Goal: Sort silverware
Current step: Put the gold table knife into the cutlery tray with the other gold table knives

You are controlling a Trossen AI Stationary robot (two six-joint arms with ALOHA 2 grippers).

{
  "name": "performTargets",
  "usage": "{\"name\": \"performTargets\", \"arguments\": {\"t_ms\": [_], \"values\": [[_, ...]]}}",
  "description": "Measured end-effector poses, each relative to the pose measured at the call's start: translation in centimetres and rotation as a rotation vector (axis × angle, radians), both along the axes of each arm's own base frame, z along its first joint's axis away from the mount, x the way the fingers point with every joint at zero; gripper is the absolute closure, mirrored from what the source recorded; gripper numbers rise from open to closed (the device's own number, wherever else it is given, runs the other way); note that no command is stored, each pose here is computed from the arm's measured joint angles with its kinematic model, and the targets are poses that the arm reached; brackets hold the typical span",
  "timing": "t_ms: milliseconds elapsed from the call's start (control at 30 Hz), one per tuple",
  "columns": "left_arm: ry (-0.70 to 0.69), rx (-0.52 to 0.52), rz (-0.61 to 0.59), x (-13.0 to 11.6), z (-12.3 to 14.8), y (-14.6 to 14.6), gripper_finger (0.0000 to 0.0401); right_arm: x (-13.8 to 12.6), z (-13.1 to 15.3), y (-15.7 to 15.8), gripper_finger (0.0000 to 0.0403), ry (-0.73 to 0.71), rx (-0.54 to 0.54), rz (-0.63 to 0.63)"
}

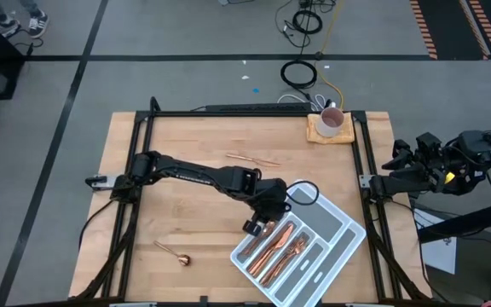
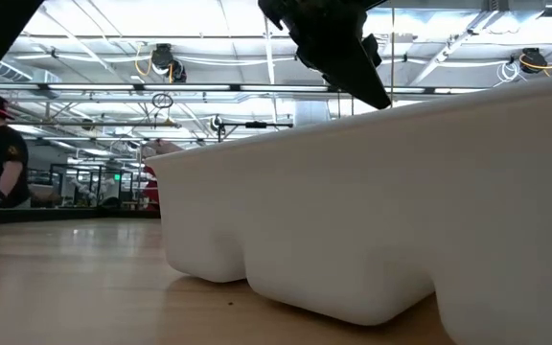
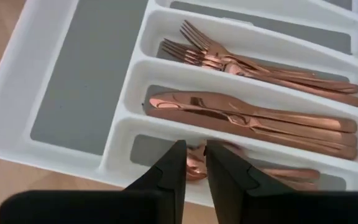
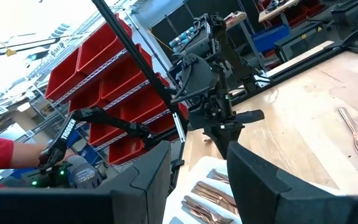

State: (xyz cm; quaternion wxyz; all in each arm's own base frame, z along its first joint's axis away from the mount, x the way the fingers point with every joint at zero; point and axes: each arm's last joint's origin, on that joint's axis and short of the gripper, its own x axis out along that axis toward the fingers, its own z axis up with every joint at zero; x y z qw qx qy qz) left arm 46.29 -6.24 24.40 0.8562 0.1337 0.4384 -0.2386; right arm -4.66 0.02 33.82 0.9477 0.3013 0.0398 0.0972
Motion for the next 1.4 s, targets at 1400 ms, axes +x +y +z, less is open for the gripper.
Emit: {"name": "performTargets", "arguments": {"t_ms": [1400], "values": [[-0.155,0.214,0.739,-21.4,24.2,4.9,0.0321,43.6,-4.7,-10.2,0.0259,0.988,-0.644,-0.098]]}}
